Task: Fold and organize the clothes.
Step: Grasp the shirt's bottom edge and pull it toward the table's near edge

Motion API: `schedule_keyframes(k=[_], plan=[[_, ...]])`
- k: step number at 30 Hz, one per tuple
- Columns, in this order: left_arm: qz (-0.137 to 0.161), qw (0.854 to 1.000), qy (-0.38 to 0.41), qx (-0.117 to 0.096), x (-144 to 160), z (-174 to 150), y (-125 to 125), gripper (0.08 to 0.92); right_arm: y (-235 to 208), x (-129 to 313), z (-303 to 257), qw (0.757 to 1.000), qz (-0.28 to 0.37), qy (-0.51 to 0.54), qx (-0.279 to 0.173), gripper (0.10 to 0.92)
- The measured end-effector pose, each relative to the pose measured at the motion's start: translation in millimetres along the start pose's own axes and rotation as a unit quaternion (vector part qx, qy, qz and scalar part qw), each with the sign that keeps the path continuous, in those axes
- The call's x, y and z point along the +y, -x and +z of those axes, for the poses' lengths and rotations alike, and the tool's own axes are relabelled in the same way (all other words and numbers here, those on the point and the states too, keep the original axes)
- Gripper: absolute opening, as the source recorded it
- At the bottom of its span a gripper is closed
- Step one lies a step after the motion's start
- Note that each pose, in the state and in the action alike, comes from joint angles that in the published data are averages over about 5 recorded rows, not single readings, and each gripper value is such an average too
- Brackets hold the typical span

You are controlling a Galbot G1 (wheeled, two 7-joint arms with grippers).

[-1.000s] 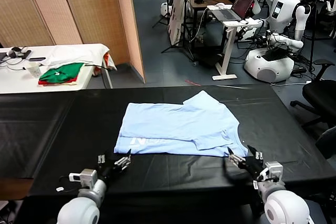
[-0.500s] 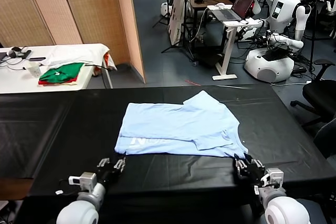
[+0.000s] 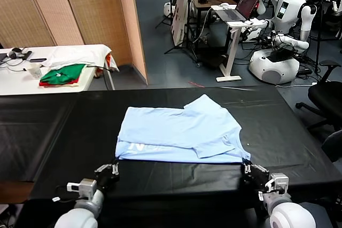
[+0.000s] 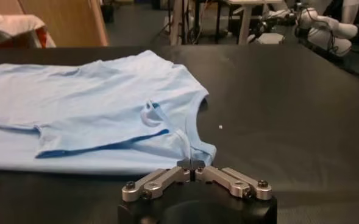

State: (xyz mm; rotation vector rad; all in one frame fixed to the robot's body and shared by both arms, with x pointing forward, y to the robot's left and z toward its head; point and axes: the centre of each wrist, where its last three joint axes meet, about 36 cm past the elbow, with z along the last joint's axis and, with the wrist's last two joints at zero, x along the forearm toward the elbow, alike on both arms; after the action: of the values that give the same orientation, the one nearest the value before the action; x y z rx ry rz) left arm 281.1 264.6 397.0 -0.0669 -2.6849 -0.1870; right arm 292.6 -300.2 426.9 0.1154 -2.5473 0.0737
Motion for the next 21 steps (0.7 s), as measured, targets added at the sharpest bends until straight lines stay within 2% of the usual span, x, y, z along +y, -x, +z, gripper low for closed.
schedule_keyframes(k=[9,12,15,17,21], plan=[[-0.031,0.999,0.007,0.034,-13,14,-48,0.146,-12,9,-4,1.0,-0.016,-0.018,0.015,0.142],[-0.037,0.998,0.004,0.041,-16,15,-59,0.146,-17,12,-6,0.999,-0.019,-0.021,0.024,0.182],[-0.042,0.998,0.004,0.045,-16,12,-66,0.192,-24,13,-9,0.999,-0.017,-0.023,0.03,0.323],[-0.046,0.998,0.005,0.049,-16,9,-70,0.285,-30,15,-12,0.999,-0.016,-0.023,0.031,0.454],[-0.055,0.997,0.002,0.06,-13,2,-78,0.568,-45,18,-25,0.999,-0.022,-0.014,0.017,0.7]])
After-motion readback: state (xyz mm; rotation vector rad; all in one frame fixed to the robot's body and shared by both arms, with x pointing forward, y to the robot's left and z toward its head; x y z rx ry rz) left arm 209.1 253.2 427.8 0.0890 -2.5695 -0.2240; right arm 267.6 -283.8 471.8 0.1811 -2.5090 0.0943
